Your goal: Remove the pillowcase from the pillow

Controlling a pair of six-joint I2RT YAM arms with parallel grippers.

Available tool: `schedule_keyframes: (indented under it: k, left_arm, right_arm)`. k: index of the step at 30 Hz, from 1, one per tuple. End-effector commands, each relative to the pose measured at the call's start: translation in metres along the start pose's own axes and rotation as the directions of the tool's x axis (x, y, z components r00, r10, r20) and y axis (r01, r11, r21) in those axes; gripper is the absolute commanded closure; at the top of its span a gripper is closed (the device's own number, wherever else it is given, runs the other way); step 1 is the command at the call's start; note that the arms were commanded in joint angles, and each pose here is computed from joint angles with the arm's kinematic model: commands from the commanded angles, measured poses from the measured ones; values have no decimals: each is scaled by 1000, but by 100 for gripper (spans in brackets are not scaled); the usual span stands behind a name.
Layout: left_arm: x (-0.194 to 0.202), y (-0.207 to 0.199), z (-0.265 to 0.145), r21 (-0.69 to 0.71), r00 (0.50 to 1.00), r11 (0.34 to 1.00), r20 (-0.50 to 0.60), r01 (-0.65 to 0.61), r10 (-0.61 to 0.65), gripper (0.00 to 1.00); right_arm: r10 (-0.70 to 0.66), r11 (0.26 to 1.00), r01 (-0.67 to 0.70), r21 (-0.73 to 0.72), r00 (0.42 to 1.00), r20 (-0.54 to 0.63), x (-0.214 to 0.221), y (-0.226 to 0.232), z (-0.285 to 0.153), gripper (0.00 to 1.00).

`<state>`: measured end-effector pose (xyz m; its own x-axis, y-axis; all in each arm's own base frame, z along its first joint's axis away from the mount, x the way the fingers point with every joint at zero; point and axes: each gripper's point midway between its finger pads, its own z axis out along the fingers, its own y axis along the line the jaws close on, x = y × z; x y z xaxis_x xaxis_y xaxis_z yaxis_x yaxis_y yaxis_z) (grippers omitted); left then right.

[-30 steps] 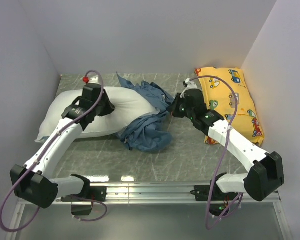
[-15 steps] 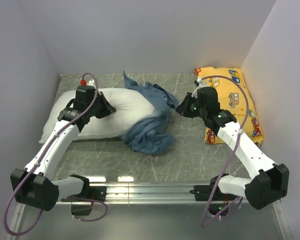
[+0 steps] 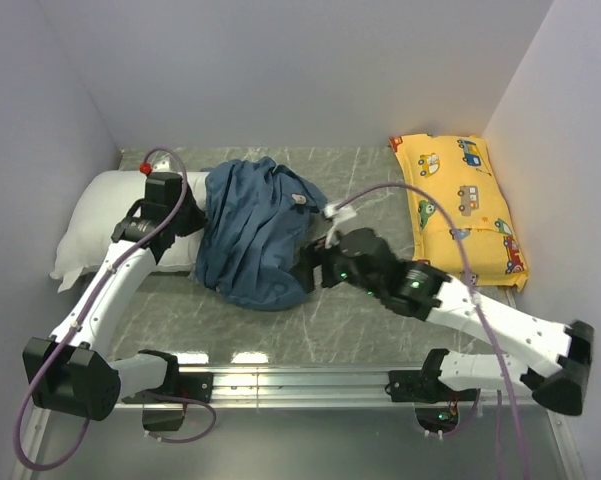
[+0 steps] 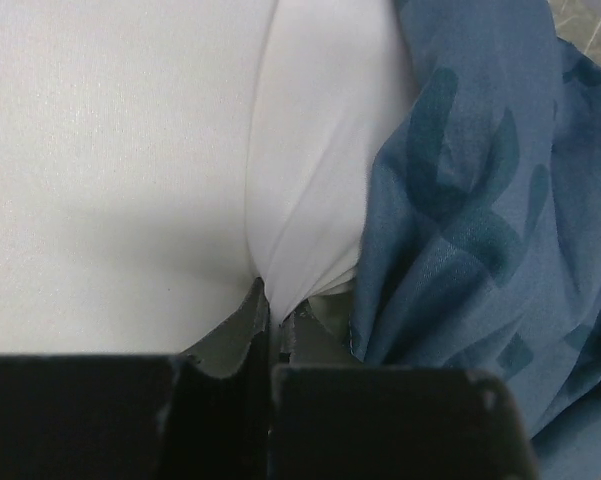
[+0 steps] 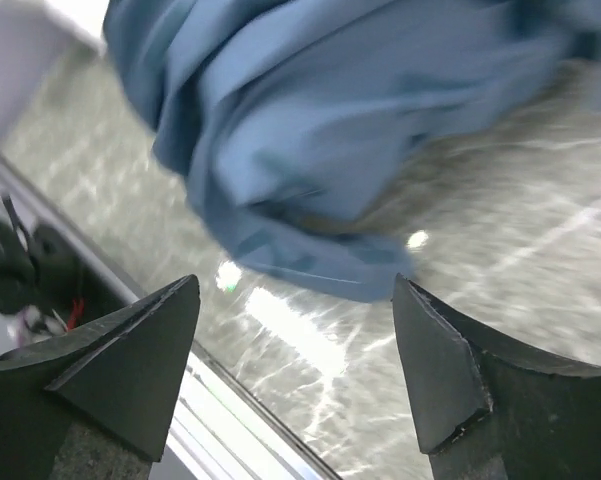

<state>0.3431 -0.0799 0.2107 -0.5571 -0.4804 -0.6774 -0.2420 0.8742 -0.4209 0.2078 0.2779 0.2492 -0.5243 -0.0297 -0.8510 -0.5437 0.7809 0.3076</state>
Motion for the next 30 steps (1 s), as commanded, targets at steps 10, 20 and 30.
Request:
schedule_keyframes:
  k: [10, 20, 30]
  left_arm:
    - [-38, -28, -19, 60, 993, 998, 121, 5, -13, 100]
    - [-63, -17, -36, 9, 981, 999, 188, -43, 41, 100]
    - [-71, 11, -29, -31, 983, 999, 185, -10, 15, 100]
  right_arm:
    - [-168, 963, 182, 200, 982, -87, 41, 3, 90, 33]
    - [74, 849, -170, 500, 976, 206, -38, -138, -34, 100]
    - [175, 698, -400, 594, 899, 401, -79, -220, -131, 100]
